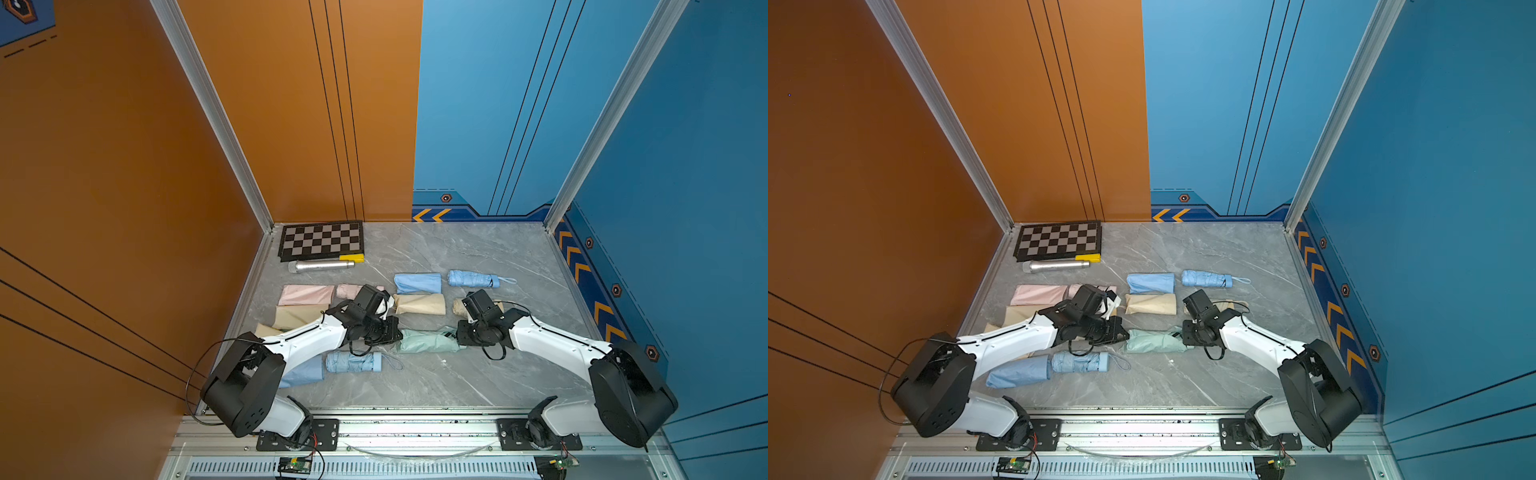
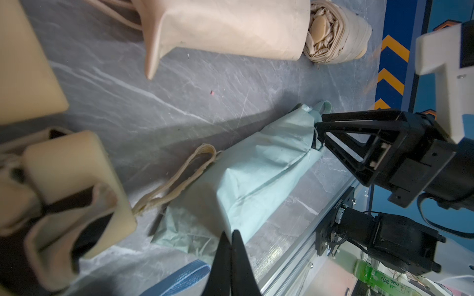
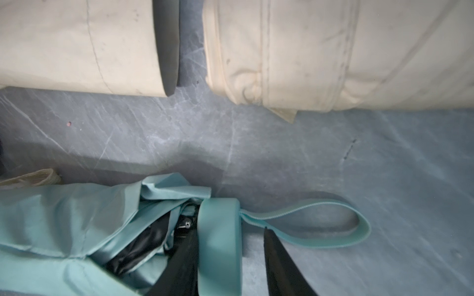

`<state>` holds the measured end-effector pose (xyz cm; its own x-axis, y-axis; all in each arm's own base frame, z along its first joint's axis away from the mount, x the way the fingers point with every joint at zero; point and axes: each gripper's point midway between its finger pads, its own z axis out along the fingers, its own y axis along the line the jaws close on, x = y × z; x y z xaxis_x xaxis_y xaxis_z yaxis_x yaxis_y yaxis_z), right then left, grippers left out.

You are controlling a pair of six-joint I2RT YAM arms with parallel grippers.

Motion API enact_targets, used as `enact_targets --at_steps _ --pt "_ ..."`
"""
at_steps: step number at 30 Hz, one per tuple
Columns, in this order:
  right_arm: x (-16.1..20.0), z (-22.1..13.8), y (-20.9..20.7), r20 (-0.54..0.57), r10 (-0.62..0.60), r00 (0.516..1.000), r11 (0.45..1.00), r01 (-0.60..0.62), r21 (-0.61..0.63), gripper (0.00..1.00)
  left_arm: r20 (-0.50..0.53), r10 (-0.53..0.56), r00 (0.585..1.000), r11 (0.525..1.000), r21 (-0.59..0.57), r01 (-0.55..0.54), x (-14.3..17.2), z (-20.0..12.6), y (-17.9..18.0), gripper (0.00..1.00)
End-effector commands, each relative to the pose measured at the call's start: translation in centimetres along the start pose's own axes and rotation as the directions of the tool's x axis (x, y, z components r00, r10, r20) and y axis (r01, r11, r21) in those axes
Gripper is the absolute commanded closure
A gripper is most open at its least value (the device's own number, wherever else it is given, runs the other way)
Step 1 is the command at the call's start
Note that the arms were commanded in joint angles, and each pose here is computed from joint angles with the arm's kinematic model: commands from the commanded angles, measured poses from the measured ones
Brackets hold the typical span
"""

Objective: Take umbrellas out of sleeves
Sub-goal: Take out the umbrella from the umbrella sleeve.

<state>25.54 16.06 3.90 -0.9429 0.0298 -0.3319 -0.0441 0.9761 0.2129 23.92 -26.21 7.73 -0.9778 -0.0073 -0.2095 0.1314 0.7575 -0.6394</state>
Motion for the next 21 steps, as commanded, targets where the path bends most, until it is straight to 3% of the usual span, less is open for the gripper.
enact_targets --at_steps 1,14,21 --pt "2.0 1.1 -0.8 -0.081 -0.018 0.997 0.998 0.022 0.052 0.57 0.002 0.033 0.999 0.999 -0.020 -0.033 0.0 0.1 0.1 0.99" --pt "0.1 -1.2 -0.4 0.037 -0.035 0.999 0.998 0.033 0.053 0.55 0.002 0.035 0.999 0.999 -0.022 -0.035 0.0 0.1 0.1 0.99" --pt "-0.4 -1.1 0.4 0.039 -0.048 0.998 0.998 0.046 0.048 0.51 0.006 0.033 0.999 0.999 -0.026 -0.033 -0.1 0.1 0.2 0.99"
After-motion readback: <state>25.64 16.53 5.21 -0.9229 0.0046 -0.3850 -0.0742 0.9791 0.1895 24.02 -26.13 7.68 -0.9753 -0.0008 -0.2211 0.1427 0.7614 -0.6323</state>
